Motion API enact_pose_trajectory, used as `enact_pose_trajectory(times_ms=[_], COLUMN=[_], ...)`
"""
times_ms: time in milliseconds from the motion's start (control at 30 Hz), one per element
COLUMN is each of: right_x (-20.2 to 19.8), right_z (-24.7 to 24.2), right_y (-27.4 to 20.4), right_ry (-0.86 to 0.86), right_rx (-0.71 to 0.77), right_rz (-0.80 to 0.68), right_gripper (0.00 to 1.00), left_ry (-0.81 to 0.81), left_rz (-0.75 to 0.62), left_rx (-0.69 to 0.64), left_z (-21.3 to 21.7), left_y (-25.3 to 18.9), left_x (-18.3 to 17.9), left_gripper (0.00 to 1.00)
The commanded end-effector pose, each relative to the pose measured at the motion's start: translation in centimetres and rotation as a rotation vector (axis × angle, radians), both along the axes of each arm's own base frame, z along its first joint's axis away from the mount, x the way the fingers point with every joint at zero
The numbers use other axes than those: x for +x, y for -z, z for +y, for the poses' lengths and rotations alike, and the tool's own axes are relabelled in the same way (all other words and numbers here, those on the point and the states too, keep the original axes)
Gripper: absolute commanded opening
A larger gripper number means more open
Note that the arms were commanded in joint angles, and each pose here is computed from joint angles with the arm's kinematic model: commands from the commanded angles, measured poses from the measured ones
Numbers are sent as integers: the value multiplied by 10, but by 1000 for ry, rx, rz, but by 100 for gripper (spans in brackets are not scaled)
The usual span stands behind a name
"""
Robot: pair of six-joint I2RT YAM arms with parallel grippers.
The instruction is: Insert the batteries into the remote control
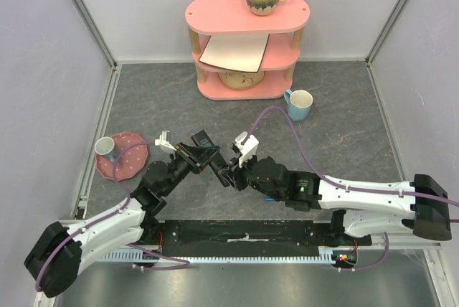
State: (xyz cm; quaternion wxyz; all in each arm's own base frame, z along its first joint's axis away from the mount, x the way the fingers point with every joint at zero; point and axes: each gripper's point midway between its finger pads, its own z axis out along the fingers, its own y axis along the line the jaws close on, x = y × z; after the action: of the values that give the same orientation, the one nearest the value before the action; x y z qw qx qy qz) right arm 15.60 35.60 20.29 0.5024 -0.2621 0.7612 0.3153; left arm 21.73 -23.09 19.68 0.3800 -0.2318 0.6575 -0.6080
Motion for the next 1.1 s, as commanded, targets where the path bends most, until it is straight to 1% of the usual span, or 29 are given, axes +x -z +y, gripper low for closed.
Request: enact_pose_trajectory(times_ms=[0,567,900,1000,1067], right_x=[7,11,13,12,11], right_z=[-12,-12,-9,-6,-4], right_y=[14,7,-3,-4,-4], right_ry=[57,91,96,83,73], right_rx=[-95,-78,-66,-68,-72], right_rz=[6,7,-2,-4,-10], right_gripper=[29,44,48,47,45], left_ry=[21,28,30,30,30], left_rz=[-149,-145,-137,-136,-134], left_rx=[-161,-156,-151,-150,-151], left_z=[0,0,0,0,0], left_y=[-72,-68,-63,-62,-61], left_x=[-6,-8,-8,-8,-8], left_gripper=[2,2,2,2,2])
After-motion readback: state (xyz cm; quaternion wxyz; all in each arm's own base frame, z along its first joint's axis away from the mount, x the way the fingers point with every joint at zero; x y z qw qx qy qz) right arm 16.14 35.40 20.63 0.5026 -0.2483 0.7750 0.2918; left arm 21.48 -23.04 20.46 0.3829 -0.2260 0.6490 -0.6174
